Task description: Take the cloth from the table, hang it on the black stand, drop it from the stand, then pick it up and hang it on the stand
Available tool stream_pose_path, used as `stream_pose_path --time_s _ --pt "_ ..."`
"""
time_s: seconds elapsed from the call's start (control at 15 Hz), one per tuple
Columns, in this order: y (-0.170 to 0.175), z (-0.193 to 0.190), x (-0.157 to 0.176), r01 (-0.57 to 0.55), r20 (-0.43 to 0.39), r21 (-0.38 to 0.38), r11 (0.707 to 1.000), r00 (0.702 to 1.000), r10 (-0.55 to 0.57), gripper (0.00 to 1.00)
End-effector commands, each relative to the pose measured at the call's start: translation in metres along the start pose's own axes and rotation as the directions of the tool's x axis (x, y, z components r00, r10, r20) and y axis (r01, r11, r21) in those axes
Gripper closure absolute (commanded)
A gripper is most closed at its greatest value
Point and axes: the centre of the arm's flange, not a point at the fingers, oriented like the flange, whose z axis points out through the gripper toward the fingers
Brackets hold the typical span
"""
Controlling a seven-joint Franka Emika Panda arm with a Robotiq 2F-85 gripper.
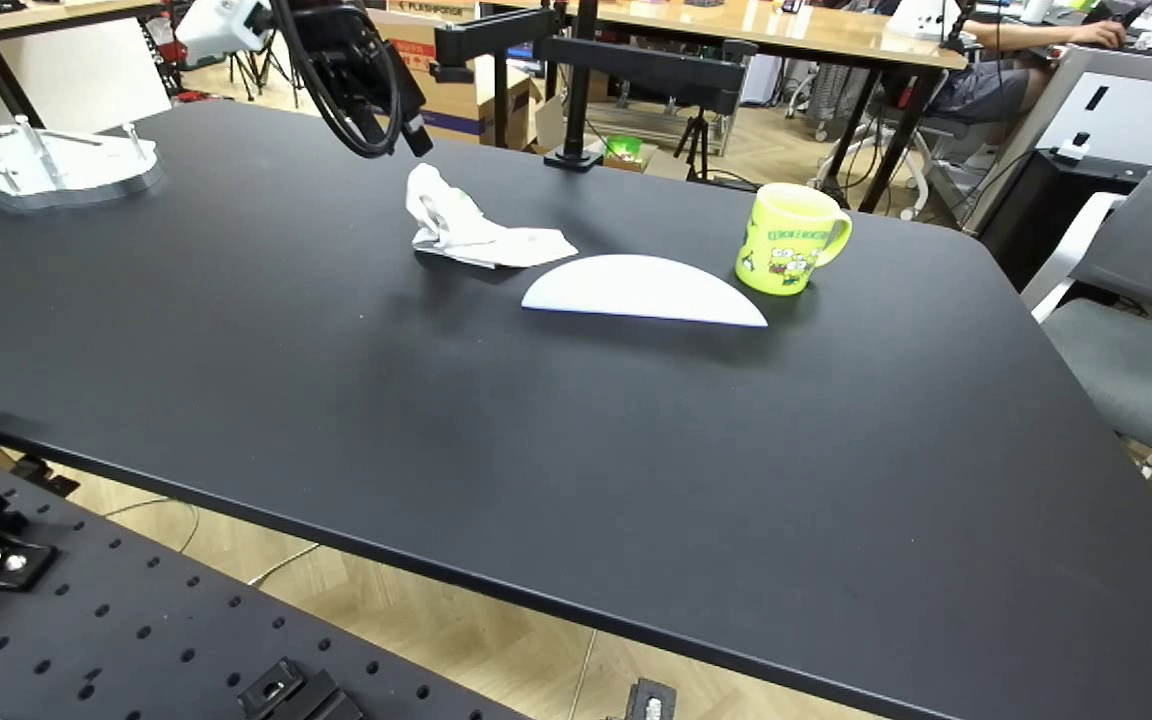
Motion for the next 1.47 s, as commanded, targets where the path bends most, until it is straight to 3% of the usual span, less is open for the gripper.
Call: stream_pose_path --time_s 0.0,0.53,0.6,0.73,1.4 --pt "0.028 -0.005 -0.005 -0.065 -0.023 -0.015 0.998 0.998 0.065 0.0" --pt "0.042 0.02 -0.021 -0.094 0.007 -0.039 0.995 0.996 0.094 0.02" --pt "0.042 0.021 -0.023 -0.093 0.008 -0.041 0.995 0.996 0.094 0.25" --pt "0.041 0.021 -0.026 -0.094 0.004 -0.03 0.995 0.996 0.094 0.3" --pt "0.024 0.023 -0.033 -0.002 0.009 0.108 0.994 1.0 0.001 0.99"
